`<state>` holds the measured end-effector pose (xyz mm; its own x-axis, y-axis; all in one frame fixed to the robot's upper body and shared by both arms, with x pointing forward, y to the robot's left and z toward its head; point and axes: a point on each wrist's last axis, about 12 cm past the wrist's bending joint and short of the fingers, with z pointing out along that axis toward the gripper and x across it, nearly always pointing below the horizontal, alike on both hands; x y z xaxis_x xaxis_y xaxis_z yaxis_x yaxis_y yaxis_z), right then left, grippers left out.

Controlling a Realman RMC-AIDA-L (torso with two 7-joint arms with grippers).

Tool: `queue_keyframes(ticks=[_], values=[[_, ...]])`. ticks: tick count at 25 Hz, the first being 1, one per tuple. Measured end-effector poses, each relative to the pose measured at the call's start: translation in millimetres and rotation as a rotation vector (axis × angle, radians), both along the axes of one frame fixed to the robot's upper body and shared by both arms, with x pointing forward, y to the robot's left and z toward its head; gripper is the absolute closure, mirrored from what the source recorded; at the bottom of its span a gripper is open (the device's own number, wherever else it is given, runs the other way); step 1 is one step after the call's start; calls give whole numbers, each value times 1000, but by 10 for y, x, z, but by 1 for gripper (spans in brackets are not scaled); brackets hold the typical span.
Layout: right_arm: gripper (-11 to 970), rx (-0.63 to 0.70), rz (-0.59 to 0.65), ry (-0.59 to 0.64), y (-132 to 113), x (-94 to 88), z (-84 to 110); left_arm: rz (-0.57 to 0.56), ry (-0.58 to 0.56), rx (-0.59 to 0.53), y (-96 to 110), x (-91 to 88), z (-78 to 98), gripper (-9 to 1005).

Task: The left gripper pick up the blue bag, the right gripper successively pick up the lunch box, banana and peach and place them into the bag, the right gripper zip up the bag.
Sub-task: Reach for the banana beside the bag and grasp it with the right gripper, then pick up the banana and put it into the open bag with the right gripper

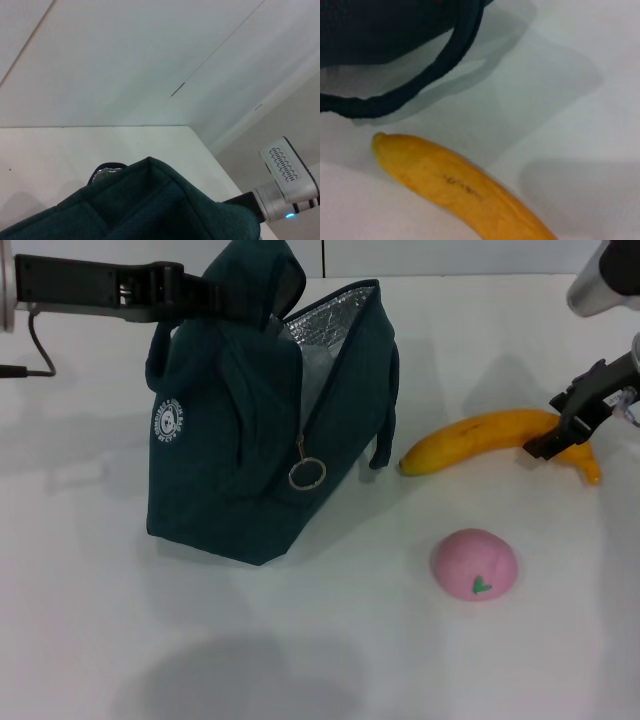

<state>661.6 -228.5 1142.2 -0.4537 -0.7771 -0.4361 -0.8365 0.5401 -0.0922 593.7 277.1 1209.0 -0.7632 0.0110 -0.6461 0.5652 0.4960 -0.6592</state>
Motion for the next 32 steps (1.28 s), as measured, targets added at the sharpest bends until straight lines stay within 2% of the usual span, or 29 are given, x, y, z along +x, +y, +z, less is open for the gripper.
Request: queue_keyframes(ticks=[5, 10, 16, 20, 28, 32], values=[[239, 10, -34, -18, -23, 10, -17, 5, 2, 0, 16, -9, -13, 960], [470, 5, -27, -2, -24, -5, -27, 6, 2, 0, 20, -10, -14, 960], [511, 29, -23, 21, -54, -21, 47, 7, 0, 1, 29, -11, -13, 960], [511, 55, -43, 12, -167, -49, 156, 7, -2, -1, 31, -13, -11, 960], [511, 101, -169, -4, -697, -139, 460, 22, 9, -26, 89, -56, -34, 960], [511, 144, -227, -51, -958, -182, 725, 31, 11, -41, 123, -82, -48, 960]])
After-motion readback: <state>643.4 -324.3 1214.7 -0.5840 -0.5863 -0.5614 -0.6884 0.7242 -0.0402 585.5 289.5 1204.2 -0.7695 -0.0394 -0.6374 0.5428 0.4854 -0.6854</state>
